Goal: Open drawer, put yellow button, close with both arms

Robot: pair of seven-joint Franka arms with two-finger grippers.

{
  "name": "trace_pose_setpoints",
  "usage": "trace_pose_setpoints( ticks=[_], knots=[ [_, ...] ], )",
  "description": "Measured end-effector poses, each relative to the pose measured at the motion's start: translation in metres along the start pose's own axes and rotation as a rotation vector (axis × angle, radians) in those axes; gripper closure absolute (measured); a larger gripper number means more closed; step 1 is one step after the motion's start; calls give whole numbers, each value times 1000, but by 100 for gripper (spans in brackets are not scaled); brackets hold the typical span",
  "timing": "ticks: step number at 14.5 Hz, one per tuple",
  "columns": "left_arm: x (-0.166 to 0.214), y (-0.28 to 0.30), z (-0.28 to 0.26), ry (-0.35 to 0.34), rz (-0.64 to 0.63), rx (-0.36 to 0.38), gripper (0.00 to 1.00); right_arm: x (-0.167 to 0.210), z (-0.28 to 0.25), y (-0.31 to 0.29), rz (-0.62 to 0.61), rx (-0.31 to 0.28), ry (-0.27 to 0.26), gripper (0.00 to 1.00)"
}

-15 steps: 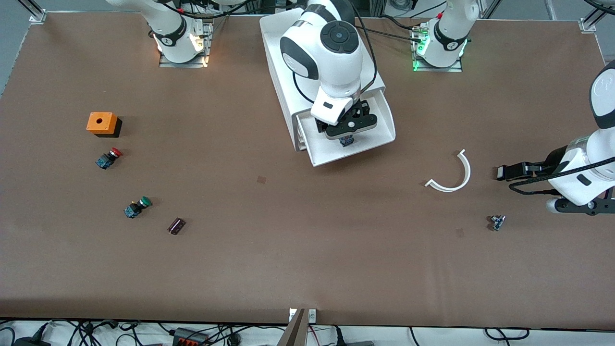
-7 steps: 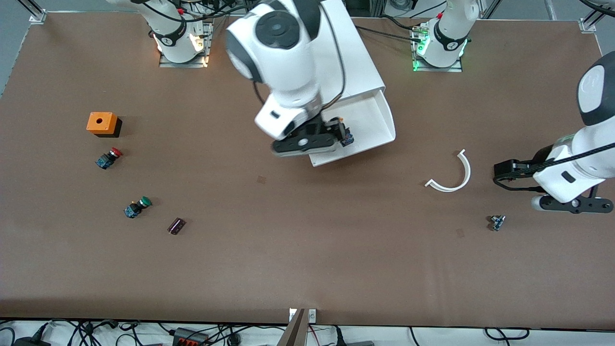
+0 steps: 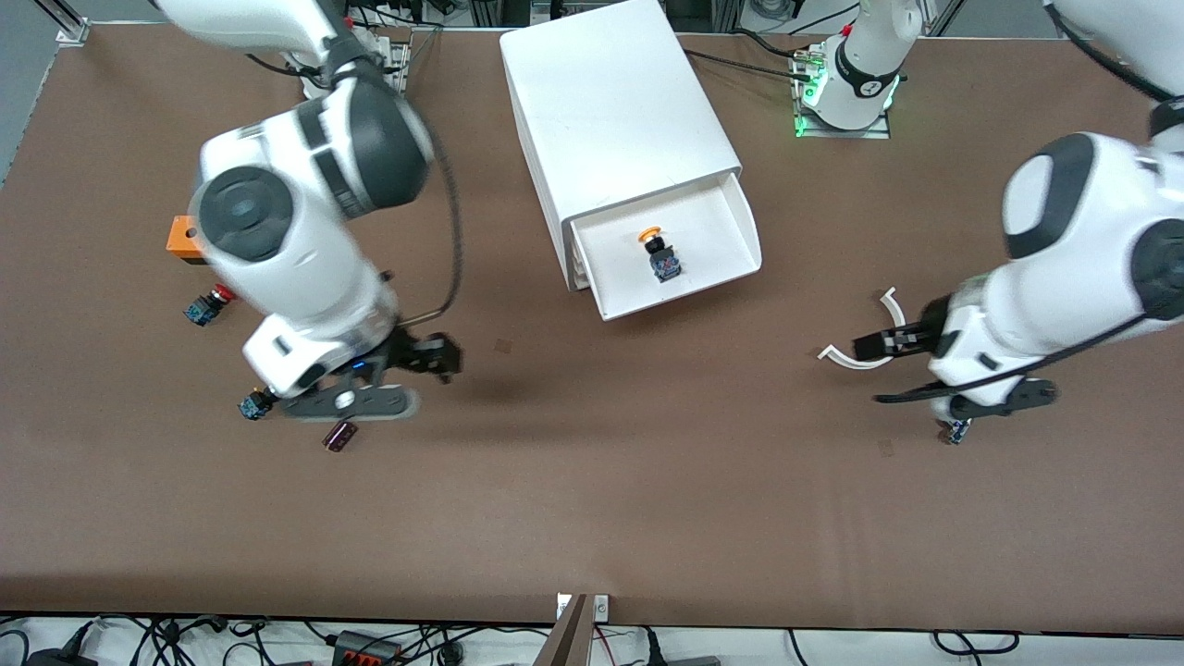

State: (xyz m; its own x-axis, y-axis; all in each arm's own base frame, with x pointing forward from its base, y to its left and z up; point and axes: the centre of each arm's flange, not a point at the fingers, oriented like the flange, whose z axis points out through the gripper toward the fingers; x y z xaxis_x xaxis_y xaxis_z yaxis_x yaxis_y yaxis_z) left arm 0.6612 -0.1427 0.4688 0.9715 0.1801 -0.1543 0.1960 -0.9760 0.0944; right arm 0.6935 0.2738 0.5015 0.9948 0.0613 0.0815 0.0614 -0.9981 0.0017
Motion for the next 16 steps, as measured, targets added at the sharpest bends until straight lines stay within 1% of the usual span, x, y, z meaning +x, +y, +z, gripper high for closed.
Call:
trace_pose_setpoints(
  ticks=[3,5,6,9,12,14,16],
  knots=[
    [-17,50,34,-41,47,16,0,11,-2,73,-11,-19,-52,0],
    [-24,71,55,-69,73,28,0,7,-16,102,-8,-24,-84,0],
    [-28,80,66,-75,66,33,0,4,-24,110,-2,-25,-93,0],
    [-44,111,101,-57,20,38,0,3,-38,142,29,-24,-96,0],
    [-69,147,133,-8,-15,82,0,4,-47,186,45,-22,-86,0],
    [-84,166,146,7,-51,91,0,2,-59,213,81,-22,-72,0],
    [-93,174,152,9,-73,94,0,-5,-67,247,129,-22,-74,0]
  ],
)
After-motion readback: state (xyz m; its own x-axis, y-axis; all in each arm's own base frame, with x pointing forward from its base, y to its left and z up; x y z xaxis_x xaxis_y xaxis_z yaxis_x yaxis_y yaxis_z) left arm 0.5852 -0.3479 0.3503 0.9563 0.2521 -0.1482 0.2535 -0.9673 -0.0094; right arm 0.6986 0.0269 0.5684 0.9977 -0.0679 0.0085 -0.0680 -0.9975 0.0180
